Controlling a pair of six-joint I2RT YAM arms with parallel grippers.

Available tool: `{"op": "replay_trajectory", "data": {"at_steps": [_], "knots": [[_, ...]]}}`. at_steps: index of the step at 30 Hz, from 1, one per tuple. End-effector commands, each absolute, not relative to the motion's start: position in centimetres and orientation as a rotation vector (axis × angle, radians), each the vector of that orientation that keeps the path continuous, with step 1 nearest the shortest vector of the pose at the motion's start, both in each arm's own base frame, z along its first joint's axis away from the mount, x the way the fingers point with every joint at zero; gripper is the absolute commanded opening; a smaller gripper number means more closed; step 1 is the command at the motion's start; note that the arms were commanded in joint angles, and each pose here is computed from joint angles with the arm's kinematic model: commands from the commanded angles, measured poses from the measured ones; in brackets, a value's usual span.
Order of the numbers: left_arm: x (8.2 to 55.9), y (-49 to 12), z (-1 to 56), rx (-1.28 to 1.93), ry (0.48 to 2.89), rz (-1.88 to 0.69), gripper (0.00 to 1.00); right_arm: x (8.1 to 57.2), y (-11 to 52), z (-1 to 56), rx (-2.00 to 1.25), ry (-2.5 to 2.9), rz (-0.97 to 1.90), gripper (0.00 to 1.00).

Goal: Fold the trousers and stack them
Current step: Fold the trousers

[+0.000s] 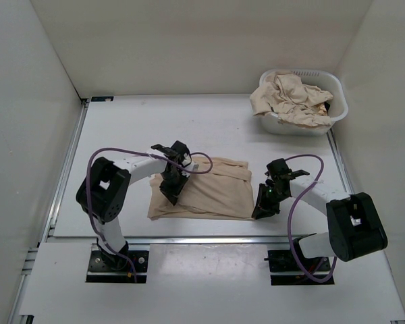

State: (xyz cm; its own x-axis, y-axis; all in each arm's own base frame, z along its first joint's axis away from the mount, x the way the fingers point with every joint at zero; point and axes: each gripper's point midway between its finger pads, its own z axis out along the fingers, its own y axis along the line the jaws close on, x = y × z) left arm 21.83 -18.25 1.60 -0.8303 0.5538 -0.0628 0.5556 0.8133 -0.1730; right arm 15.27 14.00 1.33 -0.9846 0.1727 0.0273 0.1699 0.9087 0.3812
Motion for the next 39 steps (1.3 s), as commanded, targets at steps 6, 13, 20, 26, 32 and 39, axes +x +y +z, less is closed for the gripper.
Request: {"op": "replay_trajectory", "data": {"at_steps": [6,13,20,26,32,39], "knots": [[20.6,-18.2,6.6,0.895,2.919,-0.390,0.14,15.1,13.5,1.0,0.299,3.058,0.571,0.23],[15.2,-14.4,6.9,0.916,3.093,-0.315,0.14,14.4,13.2,0.8,0.298,3.056,0.572,0.21],[11.8,-12.0,4.1,0.928,3.201,-0.260,0.14,14.2,13.1,0.7,0.284,3.056,0.571,0.19],[13.4,-12.4,2.8,0.924,3.147,-0.226,0.40,14.7,13.2,1.4,0.235,3.050,0.572,0.24],[14.9,-12.6,6.0,0.857,3.059,-0.266,0.68,16.2,13.1,3.6,0.166,2.984,0.551,0.39],[21.5,-7.7,8.3,0.320,2.997,-0.299,0.88,24.2,15.8,8.0,0.157,2.737,0.640,0.62]]}}
